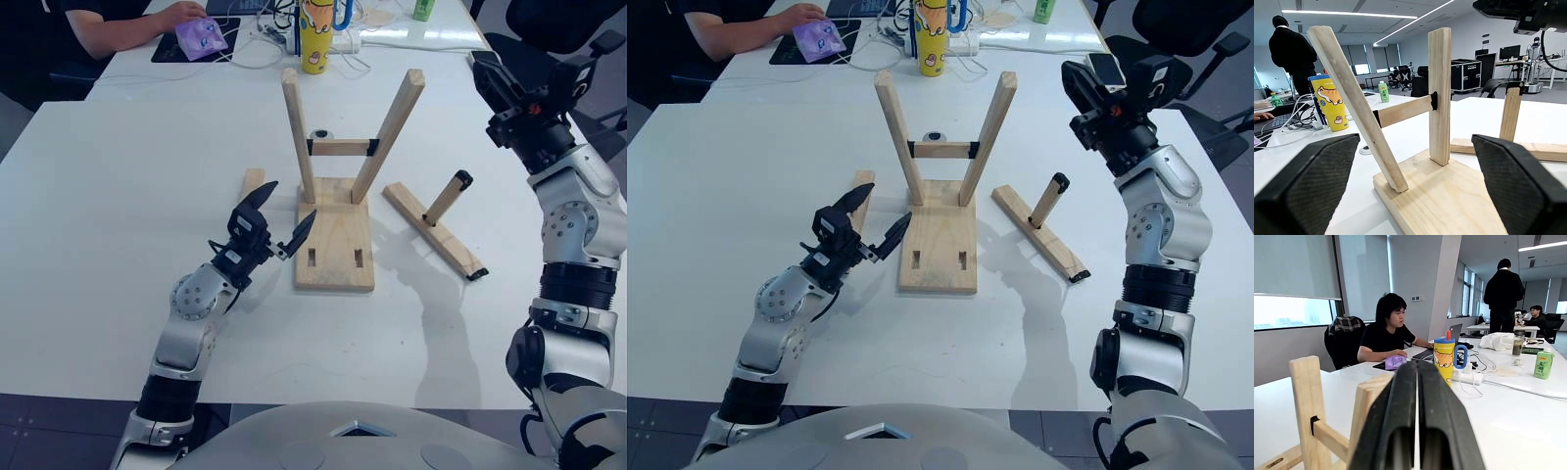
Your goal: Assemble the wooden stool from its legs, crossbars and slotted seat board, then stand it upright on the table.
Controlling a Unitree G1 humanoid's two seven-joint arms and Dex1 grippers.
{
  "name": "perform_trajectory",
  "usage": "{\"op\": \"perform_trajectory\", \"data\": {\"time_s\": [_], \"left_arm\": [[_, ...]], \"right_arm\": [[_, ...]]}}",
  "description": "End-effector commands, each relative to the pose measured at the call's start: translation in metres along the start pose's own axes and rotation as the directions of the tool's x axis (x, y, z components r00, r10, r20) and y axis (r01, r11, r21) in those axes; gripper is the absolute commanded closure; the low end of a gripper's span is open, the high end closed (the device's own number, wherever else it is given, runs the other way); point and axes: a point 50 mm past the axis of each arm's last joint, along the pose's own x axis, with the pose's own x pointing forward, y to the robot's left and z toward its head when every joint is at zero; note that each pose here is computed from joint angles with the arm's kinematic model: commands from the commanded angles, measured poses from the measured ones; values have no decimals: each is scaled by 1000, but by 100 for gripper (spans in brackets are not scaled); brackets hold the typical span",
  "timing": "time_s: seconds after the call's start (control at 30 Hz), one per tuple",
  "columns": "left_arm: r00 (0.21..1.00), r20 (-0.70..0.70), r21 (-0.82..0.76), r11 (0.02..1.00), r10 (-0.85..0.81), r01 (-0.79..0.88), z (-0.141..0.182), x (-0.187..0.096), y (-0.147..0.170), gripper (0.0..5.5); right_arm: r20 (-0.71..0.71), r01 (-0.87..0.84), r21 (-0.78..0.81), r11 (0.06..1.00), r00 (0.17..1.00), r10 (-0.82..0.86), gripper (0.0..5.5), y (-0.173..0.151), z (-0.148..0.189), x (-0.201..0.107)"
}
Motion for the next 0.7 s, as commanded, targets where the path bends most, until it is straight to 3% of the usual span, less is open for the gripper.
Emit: {"op": "perform_trajectory", "data": {"time_s": [0.03,0.13,0.23,0.3,0.33,0.7], "left_arm": [[1000,-3,2,1000,8,-8,-1,2,0,126],[1000,-5,3,1000,16,-16,-1,1,1,126],[1000,2,5,1000,8,-8,0,4,2,126],[1000,7,7,1000,6,-6,2,5,5,126],[1000,9,8,1000,8,-8,2,6,6,126],[1000,8,10,1000,15,-15,0,7,9,126]], "right_arm": [[129,20,-44,999,992,-14,546,-1,25,11],[59,44,-19,999,997,-43,546,-2,5,10],[-222,109,35,993,970,-99,546,-1,-67,-22],[-475,143,52,988,874,-101,546,7,-122,-58],[-534,144,54,988,840,-94,546,10,-136,-68],[-414,139,-25,990,900,-136,546,4,-106,-35]]}}
